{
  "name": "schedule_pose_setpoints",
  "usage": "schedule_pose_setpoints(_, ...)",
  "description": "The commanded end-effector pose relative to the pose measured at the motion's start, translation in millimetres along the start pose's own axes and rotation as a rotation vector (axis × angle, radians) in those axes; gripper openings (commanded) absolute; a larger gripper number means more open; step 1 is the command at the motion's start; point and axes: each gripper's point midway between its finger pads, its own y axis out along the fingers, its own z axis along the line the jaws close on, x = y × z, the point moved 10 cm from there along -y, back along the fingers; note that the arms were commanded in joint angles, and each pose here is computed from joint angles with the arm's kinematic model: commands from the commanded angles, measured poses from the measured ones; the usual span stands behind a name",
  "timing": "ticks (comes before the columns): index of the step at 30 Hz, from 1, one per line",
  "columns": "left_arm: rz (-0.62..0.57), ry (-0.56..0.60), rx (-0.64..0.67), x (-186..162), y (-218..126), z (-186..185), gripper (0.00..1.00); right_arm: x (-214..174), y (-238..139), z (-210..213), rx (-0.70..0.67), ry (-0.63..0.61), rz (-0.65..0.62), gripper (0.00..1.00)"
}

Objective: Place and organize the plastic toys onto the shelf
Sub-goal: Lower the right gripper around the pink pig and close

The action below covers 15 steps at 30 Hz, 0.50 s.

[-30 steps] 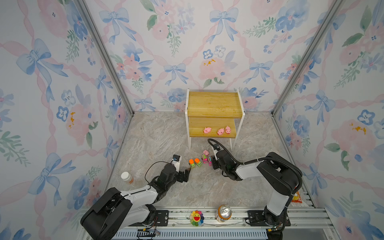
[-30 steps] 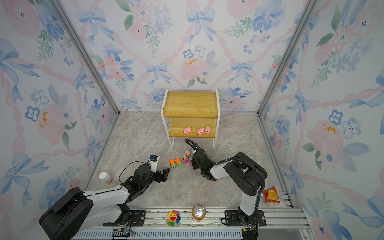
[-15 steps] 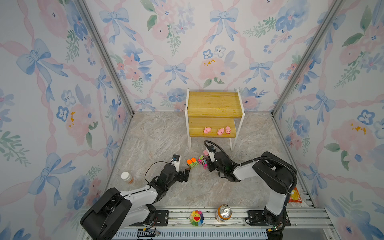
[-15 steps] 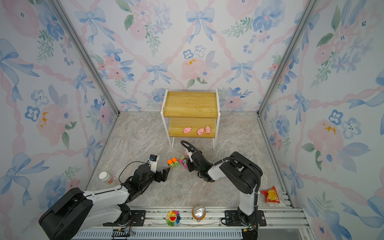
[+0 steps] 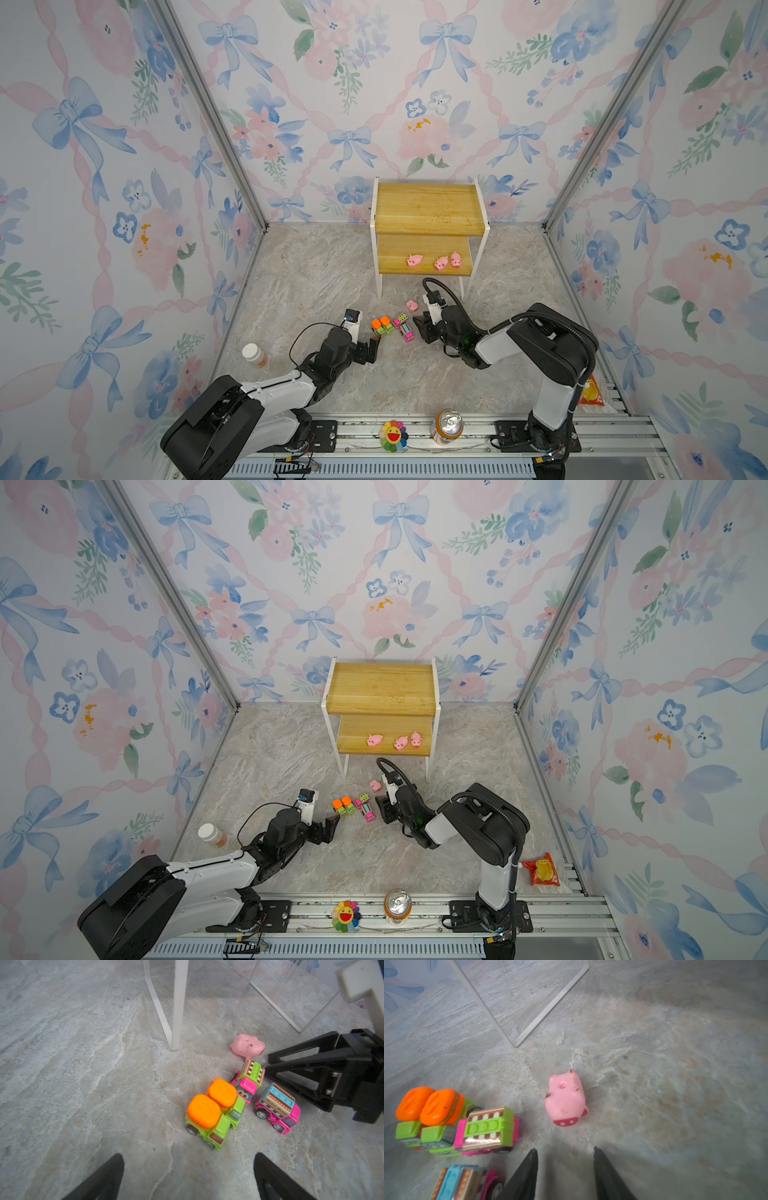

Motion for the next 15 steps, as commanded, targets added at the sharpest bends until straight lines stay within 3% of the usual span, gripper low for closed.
schedule_pose_setpoints(1,-0.012,0.011,0.01,4.4,1.1,-0.3,0.98,7.3,4.1,-2.0,0.007,-0.004,0.034,0.49)
schedule_pose_setpoints(15,0.008,0.019,0.017,2.5,4.7,-0.2,0.98,29.7,34.3,-8.2,0.006,-0.038,0.041,0.49)
